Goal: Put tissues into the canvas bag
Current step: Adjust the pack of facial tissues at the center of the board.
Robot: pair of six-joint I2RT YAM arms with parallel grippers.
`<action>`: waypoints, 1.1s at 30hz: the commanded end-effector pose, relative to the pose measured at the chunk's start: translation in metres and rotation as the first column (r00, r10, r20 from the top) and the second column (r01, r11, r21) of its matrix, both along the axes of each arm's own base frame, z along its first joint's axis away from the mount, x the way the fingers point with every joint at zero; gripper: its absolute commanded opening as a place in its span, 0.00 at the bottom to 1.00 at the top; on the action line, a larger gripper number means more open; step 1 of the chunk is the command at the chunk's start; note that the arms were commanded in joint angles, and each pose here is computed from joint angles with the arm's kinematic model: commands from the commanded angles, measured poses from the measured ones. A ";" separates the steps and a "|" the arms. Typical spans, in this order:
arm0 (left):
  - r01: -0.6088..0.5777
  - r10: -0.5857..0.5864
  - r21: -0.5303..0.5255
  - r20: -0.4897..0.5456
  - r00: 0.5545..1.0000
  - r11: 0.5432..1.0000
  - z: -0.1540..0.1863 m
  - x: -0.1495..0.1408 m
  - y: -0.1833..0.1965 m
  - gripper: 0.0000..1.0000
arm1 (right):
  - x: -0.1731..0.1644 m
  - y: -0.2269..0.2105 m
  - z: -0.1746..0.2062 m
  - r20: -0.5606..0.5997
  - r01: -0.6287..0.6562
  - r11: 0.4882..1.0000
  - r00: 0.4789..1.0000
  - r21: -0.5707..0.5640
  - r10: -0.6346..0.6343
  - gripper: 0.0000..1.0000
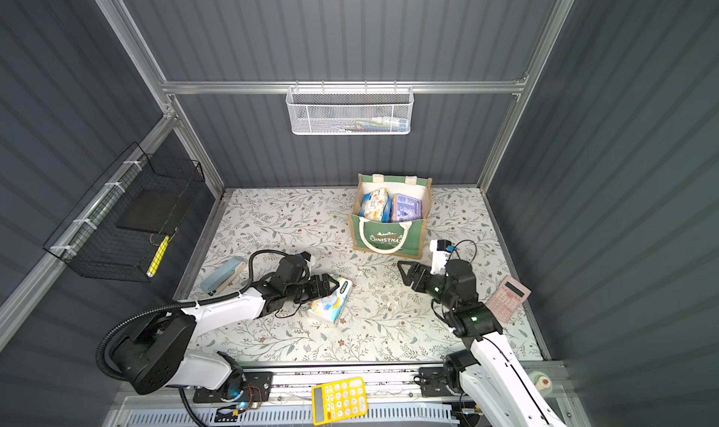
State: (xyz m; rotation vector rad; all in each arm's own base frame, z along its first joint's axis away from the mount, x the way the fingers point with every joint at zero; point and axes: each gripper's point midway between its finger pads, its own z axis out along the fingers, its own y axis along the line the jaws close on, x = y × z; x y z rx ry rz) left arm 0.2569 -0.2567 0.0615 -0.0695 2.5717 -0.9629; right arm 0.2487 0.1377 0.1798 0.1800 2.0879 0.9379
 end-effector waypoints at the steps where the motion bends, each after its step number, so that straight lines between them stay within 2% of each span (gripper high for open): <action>1: -0.022 0.021 -0.068 -0.017 1.000 0.997 0.002 -0.001 -0.011 0.90 | -0.004 0.013 -0.020 -0.057 0.054 0.995 0.997 0.083 -0.049 0.71; 4: -0.017 0.015 -0.087 -0.025 1.000 0.996 0.001 -0.005 -0.018 0.90 | -0.011 0.035 -0.038 -0.088 0.035 0.989 0.996 0.145 -0.022 0.68; 6: -0.016 0.015 -0.092 -0.014 1.000 0.996 0.003 -0.005 -0.017 0.90 | -0.017 0.050 -0.046 -0.098 0.015 0.989 0.995 0.148 0.000 0.67; 12: 0.032 -0.034 0.063 0.034 0.999 0.997 0.009 -0.010 0.006 0.97 | -0.028 0.096 -0.058 -0.126 -0.078 0.987 0.987 0.142 0.096 0.66; 16: 0.061 -0.065 0.100 0.034 0.997 0.993 0.010 -0.014 0.019 0.98 | -0.033 0.123 -0.061 -0.138 -0.123 0.977 0.979 0.176 0.149 0.65; 20: 0.102 -0.107 0.117 0.035 0.994 0.988 0.012 -0.018 0.028 0.98 | -0.036 0.149 -0.077 -0.199 -0.162 0.973 0.961 0.167 0.194 0.63; 25: 0.172 -0.174 0.104 0.011 0.985 0.980 0.010 -0.030 0.027 0.97 | -0.035 0.167 -0.089 -0.240 -0.164 0.963 0.947 0.214 0.215 0.57; 33: 0.217 -0.219 -0.050 -0.036 0.975 0.975 0.005 -0.043 0.002 0.92 | -0.024 0.174 -0.103 -0.265 -0.140 0.967 0.944 0.211 0.195 0.51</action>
